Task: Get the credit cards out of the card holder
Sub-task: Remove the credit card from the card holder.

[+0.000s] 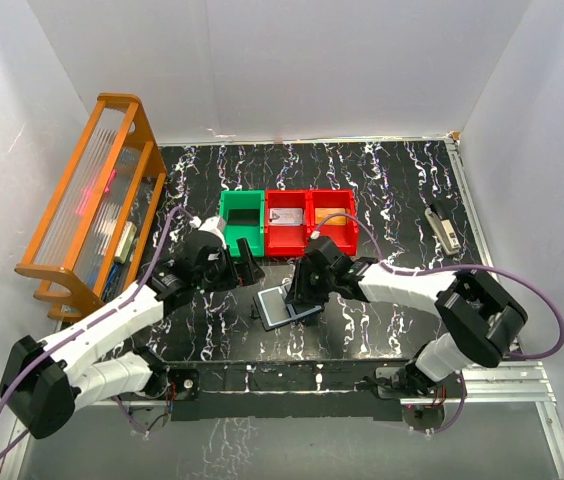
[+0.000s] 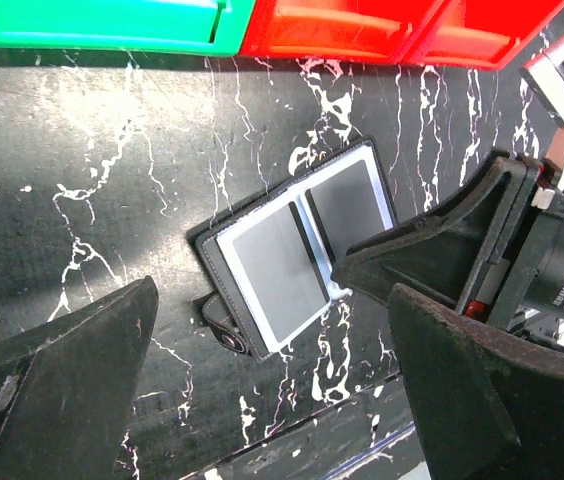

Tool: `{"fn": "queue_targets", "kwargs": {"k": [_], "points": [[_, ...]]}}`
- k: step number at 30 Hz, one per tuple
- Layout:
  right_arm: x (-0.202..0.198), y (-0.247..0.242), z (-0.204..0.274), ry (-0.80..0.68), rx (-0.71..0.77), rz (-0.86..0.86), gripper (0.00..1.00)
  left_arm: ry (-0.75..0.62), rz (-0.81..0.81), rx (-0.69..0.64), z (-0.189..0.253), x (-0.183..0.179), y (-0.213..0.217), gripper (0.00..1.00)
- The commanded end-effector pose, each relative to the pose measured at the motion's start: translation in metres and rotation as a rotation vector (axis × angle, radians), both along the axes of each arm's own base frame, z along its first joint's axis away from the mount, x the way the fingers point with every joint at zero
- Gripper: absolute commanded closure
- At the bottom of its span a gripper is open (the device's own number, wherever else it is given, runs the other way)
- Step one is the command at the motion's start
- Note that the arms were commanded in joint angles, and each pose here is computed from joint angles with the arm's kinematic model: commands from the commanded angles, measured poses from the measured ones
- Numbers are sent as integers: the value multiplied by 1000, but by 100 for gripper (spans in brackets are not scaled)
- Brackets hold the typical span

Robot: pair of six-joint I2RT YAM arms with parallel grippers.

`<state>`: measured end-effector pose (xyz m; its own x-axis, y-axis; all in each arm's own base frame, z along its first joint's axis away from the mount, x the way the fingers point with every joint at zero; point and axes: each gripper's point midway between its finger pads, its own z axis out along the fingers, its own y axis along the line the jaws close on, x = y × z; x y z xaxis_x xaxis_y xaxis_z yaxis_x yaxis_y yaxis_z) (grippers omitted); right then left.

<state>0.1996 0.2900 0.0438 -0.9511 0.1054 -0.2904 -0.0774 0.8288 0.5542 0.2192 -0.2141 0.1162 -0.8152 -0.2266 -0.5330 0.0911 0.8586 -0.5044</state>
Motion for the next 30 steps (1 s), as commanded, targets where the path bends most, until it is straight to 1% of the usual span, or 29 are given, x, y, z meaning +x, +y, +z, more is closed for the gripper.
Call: {"fn": "queue_targets", "kwargs": {"k": [1,6,11,14,18,21,25,29,30], "points": [[18,7,30,-98,80,-64,69,-54,95,-14,11,9,14,1],[22,4,38,-124,80,-88,67,-31,28,-25,13,-1,8,2],[21,1,23,-81,23,-89,67,17,-64,-29,10,-4,-8,8],[19,3,19,-63,19,-77,67,66,-129,-9,5,-5,-19,12],[17,4,16,-54,9,-58,66,118,-148,8,-7,-4,-26,14],[15,3,11,-36,0,-51,66,187,-172,28,-20,-9,-30,16],[13,5,12,-33,11,-37,66,227,-193,45,-32,-14,-32,17],[15,8,15,-43,10,-13,67,245,-205,56,-36,-16,-32,23],[14,11,16,-41,19,-1,67,266,-203,78,-43,-17,-30,25]]}}
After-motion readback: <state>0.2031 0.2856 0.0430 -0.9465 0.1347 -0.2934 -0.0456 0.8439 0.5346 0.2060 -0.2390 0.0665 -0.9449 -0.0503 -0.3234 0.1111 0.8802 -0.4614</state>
